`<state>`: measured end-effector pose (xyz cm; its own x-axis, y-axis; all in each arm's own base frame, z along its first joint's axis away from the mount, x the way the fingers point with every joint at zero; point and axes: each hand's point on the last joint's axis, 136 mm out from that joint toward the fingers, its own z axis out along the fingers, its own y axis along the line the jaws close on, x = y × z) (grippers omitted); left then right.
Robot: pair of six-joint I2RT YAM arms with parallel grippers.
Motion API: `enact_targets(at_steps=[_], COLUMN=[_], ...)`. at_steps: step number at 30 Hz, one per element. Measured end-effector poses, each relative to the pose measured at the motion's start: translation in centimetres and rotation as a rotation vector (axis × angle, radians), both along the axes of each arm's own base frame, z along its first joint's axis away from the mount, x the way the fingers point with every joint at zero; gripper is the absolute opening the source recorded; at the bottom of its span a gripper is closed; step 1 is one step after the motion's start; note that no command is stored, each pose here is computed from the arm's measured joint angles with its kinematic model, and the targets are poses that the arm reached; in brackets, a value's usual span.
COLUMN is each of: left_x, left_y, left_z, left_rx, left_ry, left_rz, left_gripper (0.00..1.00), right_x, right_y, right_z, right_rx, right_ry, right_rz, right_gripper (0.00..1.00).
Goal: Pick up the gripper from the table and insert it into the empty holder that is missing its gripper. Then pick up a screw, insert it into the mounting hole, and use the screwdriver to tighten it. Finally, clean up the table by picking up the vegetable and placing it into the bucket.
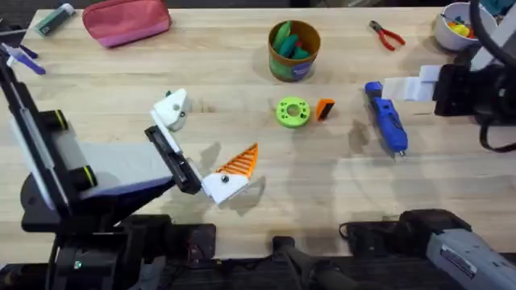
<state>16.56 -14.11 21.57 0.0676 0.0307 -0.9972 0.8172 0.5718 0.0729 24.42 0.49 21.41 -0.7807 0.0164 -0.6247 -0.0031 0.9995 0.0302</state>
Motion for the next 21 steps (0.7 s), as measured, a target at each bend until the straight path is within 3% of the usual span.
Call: enact_targets(at_steps=[7,13,21], left_x=[-0.9,-1.1,-1.3], left_y=[-0.5,-0.7,-1.4], left_z=[0.0,0.6,-0.9], left_rx=[0.001,-0.017,-0.044], left_ry=[-0.007,-0.115,-0.097], left_rz=[-0.057,-0.076,-0.126], left_gripper=[0.986,0.986,0.985], right_x=[0.0,0.0,0.0], right_y=[0.0,0.0,0.0], right_z=[0.0,0.0,0.0], right_rx=[0.0,0.0,0.0], right_ry=[0.0,0.0,0.0], right_rz=[0.0,0.0,0.0], right_gripper=[0.994,0.994,0.994])
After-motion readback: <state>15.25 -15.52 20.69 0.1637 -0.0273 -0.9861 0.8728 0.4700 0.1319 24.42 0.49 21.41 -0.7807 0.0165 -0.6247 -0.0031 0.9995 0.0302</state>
